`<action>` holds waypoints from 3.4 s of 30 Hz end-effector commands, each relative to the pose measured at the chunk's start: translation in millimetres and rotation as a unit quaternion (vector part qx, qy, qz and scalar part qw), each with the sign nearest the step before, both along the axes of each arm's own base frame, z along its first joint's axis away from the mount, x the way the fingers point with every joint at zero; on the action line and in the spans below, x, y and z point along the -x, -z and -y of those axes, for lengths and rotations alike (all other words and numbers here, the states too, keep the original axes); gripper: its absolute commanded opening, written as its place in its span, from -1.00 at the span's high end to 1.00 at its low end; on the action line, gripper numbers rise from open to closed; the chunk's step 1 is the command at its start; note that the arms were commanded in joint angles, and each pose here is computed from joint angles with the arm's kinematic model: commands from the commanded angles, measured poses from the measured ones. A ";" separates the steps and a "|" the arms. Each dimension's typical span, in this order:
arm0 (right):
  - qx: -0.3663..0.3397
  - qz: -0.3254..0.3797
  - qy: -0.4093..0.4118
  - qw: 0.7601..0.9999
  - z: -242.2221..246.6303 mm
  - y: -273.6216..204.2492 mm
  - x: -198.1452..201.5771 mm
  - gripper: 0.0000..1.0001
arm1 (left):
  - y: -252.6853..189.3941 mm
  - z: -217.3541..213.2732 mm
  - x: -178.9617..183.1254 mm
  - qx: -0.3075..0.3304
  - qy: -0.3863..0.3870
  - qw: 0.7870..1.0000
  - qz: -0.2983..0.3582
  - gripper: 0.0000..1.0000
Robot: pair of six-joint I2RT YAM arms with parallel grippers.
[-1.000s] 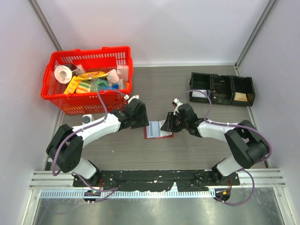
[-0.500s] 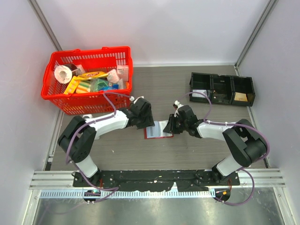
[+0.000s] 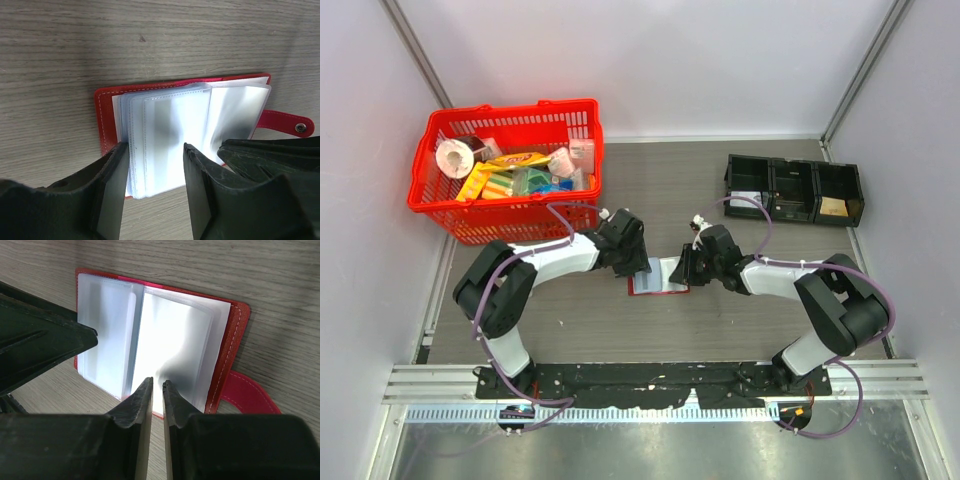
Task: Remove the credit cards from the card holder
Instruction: Remove the credit card from the card holder.
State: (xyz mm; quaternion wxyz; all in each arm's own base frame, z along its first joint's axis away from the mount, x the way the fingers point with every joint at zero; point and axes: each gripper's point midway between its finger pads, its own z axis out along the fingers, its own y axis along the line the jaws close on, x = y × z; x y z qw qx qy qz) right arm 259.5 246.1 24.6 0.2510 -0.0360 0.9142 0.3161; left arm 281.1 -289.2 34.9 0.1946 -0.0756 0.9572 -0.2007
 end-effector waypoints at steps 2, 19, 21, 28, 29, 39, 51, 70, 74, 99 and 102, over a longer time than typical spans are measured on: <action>0.019 -0.005 -0.001 1.000 6.1 12.6 2.8 0.62 | -27.0 23.0 -9.9 0.056 0.013 0.998 0.024 0.02; 0.013 -0.008 0.001 1.000 5.3 12.2 3.4 0.63 | -62.8 36.4 -10.2 0.121 0.026 0.991 0.056 0.28; 0.012 -0.006 0.000 1.000 4.7 10.6 2.9 0.62 | -64.0 35.9 -9.7 0.124 0.026 0.990 0.060 0.31; 0.008 -0.003 0.002 1.000 4.8 7.7 1.8 0.63 | -63.4 40.4 -6.4 0.140 0.033 0.988 0.059 0.41; 0.007 -0.005 0.002 1.000 4.7 8.0 2.7 0.63 | -62.7 39.4 -7.1 0.138 0.032 0.988 0.060 0.42; 0.014 0.006 0.014 1.000 11.2 -3.5 -1.2 0.57 | -61.2 42.2 -4.7 0.147 0.039 0.987 0.057 0.76; 0.039 0.092 0.050 0.994 29.9 -70.4 -19.6 0.16 | -71.0 44.0 -7.1 0.143 0.050 0.986 0.064 1.00; -0.031 0.067 0.014 0.997 -2.0 -50.1 -19.6 0.35 | -72.0 53.1 -6.5 0.131 0.065 0.988 0.056 0.93; -0.029 0.050 0.018 0.998 -0.5 -33.6 -16.3 0.46 | -71.8 58.3 -4.4 0.132 0.071 0.987 0.055 0.84; -0.033 0.016 0.032 0.999 13.3 -6.4 -5.5 0.60 | -61.3 71.9 8.7 0.140 0.087 0.986 0.034 0.64; -0.034 0.016 0.032 0.999 14.1 -6.5 -5.1 0.61 | -61.4 71.6 9.0 0.140 0.087 0.986 0.034 0.67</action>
